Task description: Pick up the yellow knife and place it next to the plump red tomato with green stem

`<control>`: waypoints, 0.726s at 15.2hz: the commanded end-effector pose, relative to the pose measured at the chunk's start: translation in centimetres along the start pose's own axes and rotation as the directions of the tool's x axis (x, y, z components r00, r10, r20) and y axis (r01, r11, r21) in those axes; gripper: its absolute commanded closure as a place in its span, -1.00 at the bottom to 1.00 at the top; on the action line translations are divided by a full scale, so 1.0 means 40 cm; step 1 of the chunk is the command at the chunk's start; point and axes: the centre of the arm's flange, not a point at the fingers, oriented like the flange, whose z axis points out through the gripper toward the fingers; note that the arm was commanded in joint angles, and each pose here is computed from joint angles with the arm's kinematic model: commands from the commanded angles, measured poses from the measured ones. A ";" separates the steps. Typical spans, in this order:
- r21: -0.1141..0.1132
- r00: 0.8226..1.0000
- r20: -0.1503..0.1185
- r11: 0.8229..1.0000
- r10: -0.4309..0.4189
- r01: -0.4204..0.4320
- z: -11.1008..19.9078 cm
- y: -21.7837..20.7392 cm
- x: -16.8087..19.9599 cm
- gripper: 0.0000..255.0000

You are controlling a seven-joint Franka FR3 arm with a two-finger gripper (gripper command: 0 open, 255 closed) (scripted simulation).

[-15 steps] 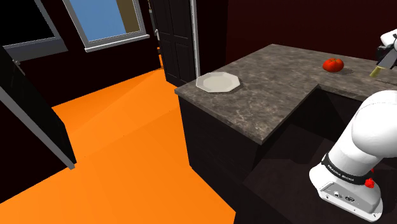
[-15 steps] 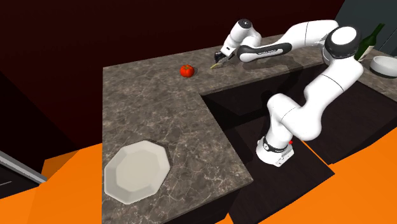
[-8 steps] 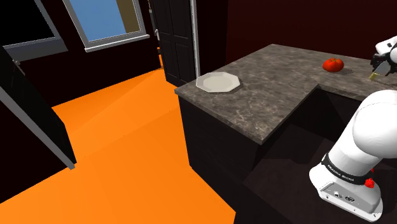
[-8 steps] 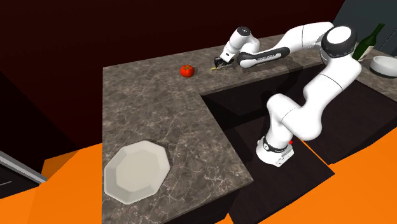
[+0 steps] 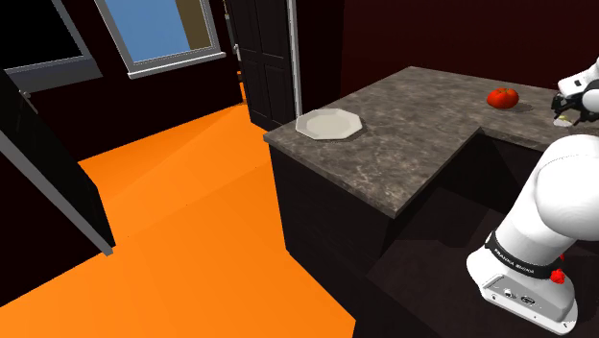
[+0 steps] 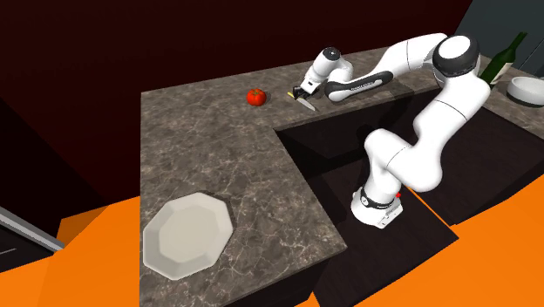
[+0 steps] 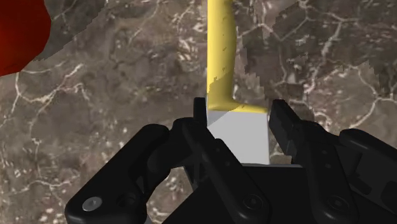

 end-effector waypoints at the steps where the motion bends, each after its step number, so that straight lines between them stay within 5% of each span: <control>1: 0.000 1.000 0.000 1.000 0.000 0.000 0.021 -0.003 0.014 1.00; 11: 0.000 1.000 0.000 1.000 0.000 0.000 0.058 -0.009 0.035 1.00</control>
